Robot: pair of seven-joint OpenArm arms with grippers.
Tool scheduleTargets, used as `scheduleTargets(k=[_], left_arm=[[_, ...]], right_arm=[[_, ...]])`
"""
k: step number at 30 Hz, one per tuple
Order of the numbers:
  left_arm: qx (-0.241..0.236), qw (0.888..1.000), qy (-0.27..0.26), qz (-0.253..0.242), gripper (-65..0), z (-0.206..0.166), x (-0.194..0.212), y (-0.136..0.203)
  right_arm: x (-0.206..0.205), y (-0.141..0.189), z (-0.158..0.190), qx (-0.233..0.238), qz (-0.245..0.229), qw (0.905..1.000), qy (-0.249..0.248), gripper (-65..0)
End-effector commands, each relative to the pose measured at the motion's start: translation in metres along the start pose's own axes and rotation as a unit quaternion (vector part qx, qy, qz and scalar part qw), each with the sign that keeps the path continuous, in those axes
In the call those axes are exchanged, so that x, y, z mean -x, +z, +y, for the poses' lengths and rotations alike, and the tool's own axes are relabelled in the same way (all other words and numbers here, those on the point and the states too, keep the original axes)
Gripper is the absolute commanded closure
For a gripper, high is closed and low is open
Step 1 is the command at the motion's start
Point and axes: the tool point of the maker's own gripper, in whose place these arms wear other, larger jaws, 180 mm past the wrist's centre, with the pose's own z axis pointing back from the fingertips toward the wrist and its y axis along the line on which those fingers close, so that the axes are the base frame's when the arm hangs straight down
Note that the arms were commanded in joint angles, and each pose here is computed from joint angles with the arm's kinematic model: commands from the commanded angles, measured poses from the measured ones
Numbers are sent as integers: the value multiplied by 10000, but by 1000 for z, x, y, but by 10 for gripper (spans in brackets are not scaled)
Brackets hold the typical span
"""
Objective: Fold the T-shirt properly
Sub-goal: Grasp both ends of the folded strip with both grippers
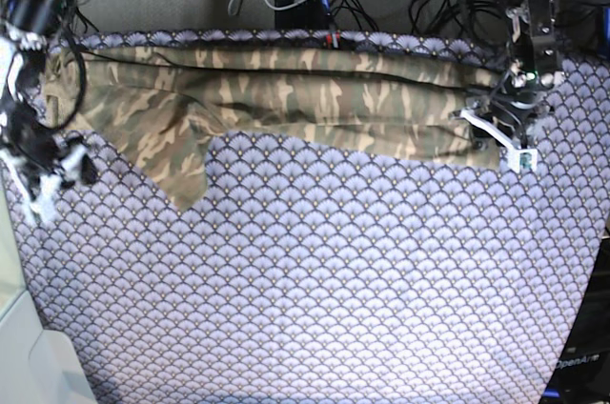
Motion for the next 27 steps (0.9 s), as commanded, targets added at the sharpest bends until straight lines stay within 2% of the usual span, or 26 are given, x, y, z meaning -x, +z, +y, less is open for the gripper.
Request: scheduleTargets(k=[1,6,11,20,27], left_arm=[[-204,9957,21,905,-242,12,45,5],[-347,9950,140,927,-243,26,49,10],[-352,9950,145,925,-243,27,49,10],[-363,9942,136,1001,-243,28,56,13],[-366,9955,79,874,-243,26,48,18]], right_arm=[[-16,0,-3,0,-106,9999,121,-272],[-27,-28,34,-487,49,9983,318,-272],[-31,-37,59,-735,149,9966,336,-272],[-32,-44,74,-900,61,9954,332,-272],[0,-67,74,-1124,381,9927,-202,-272]])
